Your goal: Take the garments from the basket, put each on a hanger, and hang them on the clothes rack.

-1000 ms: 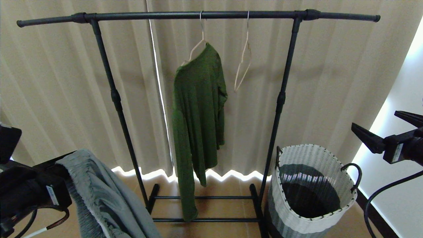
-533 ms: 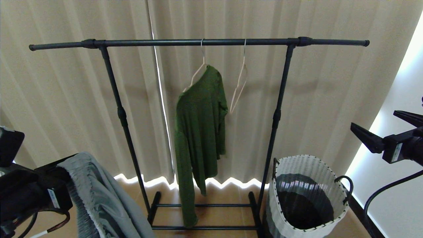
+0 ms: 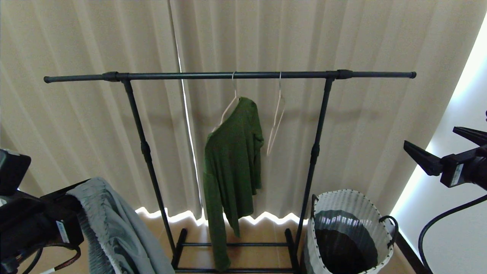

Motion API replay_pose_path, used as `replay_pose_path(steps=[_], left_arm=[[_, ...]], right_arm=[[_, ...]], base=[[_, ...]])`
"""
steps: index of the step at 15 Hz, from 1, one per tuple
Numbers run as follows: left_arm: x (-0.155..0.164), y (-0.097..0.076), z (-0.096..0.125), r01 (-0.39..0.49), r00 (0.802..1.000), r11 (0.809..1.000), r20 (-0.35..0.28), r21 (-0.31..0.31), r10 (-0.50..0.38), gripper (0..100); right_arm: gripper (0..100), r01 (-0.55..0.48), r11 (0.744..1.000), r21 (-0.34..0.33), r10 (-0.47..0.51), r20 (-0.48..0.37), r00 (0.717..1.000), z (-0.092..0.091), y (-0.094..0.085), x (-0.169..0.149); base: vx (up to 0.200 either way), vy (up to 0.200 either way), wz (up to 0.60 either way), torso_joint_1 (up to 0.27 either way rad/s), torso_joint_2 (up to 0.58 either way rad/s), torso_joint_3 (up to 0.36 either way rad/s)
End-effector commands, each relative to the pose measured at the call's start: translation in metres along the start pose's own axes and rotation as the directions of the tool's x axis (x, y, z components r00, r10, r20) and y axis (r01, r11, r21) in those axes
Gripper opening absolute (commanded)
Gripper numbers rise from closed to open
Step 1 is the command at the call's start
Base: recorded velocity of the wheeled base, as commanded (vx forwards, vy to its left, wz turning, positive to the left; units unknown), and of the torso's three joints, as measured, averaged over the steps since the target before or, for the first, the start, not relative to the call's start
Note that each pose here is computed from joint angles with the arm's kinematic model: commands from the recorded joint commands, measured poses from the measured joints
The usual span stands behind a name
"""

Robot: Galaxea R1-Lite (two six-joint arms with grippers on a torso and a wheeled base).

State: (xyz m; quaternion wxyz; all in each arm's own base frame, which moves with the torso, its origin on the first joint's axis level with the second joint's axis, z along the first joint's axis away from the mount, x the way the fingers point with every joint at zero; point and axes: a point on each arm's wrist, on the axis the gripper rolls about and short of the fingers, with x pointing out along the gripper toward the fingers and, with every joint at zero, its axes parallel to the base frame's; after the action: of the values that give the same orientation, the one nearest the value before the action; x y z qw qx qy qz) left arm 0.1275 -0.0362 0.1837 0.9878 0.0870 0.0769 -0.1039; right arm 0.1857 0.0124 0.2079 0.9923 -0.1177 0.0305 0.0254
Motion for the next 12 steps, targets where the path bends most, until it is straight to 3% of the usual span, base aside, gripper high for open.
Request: replay_pose_path(steps=[1, 3, 6, 12], left_arm=[[0.0009, 0.0002, 0.0006, -0.003, 1.0, 1.0, 0.0, 0.0, 0.003, 0], [0.0006, 0.0, 0.0012, 0.0, 1.0, 1.0, 0.003, 0.0, 0.0, 0], [0.001, 0.0002, 0.0015, -0.001, 1.0, 1.0, 0.003, 0.0, 0.001, 0], [0.001, 0.0002, 0.0015, -0.001, 1.0, 1.0, 0.003, 0.0, 0.001, 0]], right_arm=[[100, -0.001, 1.0, 0.0, 0.001, -0.005, 1.0, -0.0007, 0.0001, 0.0011], [100, -0.003, 1.0, -0.001, 0.003, -0.029, 1.0, -0.0054, 0.0012, 0.0047], [100, -0.006, 1.0, -0.001, 0.006, -0.034, 0.999, -0.0067, 0.0016, 0.0049], [100, -0.006, 1.0, 0.001, 0.006, -0.034, 0.999, -0.0068, 0.0016, 0.0044]], base=[[0.0, 0.0, 0.0, 0.227, -0.51, -0.29], [0.0, 0.0, 0.0, 0.22, -0.52, -0.285], [0.0, 0.0, 0.0, 0.08, -0.17, -0.098], [0.0, 0.2, 0.0, 0.009, -0.02, -0.008]])
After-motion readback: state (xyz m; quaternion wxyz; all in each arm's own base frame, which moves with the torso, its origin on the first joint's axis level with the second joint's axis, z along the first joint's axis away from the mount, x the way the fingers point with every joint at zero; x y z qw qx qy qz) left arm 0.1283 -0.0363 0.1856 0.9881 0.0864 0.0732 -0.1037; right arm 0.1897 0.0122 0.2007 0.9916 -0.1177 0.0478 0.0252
